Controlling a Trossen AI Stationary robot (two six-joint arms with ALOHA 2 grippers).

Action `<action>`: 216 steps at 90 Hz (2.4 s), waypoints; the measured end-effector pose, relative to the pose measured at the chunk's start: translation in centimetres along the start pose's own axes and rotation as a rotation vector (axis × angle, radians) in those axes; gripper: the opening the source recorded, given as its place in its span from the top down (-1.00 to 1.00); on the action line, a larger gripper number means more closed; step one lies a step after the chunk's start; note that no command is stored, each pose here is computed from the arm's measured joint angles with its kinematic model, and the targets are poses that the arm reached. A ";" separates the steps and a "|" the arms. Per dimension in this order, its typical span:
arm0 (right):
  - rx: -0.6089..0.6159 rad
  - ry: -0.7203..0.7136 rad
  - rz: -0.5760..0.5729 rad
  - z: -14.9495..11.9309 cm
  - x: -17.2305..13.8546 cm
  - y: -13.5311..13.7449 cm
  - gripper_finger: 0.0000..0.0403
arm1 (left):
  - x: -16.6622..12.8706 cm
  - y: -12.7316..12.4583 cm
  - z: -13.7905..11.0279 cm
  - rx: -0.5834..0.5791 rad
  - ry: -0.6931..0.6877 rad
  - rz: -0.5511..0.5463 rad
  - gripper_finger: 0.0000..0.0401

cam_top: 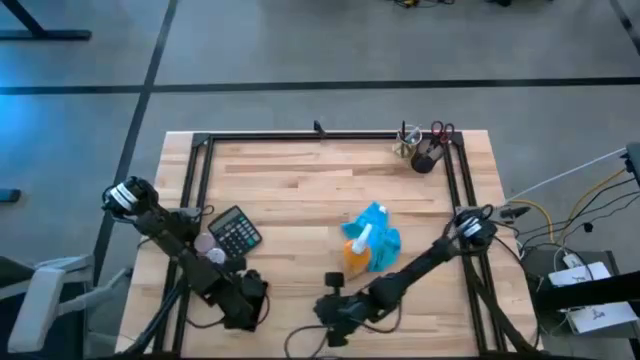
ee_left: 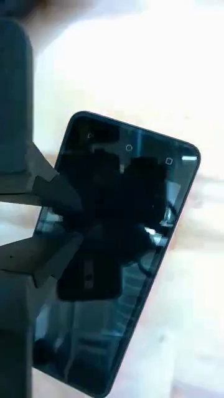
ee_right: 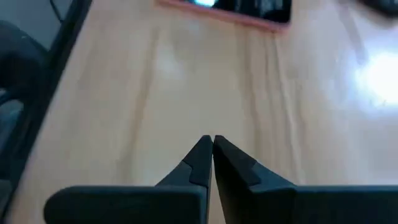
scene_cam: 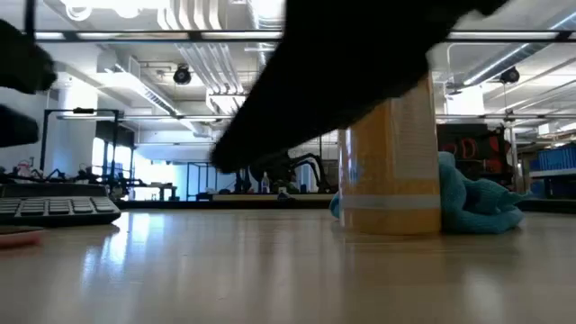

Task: Apply microfiber cloth
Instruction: Spray the pink cellphone using the yellow spray bottle

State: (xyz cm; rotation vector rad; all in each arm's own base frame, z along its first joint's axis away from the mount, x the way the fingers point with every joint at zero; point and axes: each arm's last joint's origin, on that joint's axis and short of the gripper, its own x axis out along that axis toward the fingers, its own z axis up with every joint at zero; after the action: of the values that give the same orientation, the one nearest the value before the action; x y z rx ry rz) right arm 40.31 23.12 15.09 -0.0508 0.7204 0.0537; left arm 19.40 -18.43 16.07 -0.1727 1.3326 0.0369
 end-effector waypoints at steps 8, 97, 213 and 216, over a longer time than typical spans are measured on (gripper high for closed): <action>-0.019 0.003 -0.017 0.3 1.1 -0.7 1.00 | -1.8 -0.1 0.5 -0.011 -0.023 -0.029 0.71; -0.360 -0.089 -0.100 1.0 6.4 -5.4 0.05 | 2.8 1.8 -5.8 -0.049 -0.073 -0.149 0.71; -0.665 -0.039 -0.023 0.8 6.2 -4.7 0.03 | 3.0 -1.6 -1.4 0.184 -0.224 -0.020 0.89; -0.667 -0.030 -0.025 0.7 6.2 -4.8 0.03 | 2.8 -1.7 -1.2 0.177 -0.215 -0.011 0.89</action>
State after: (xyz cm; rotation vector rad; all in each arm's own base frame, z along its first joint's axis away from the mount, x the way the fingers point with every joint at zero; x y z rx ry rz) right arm 45.72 18.62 11.66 -0.6948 0.6461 0.2687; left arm 19.09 -20.48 13.25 -0.0249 1.1136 -0.0702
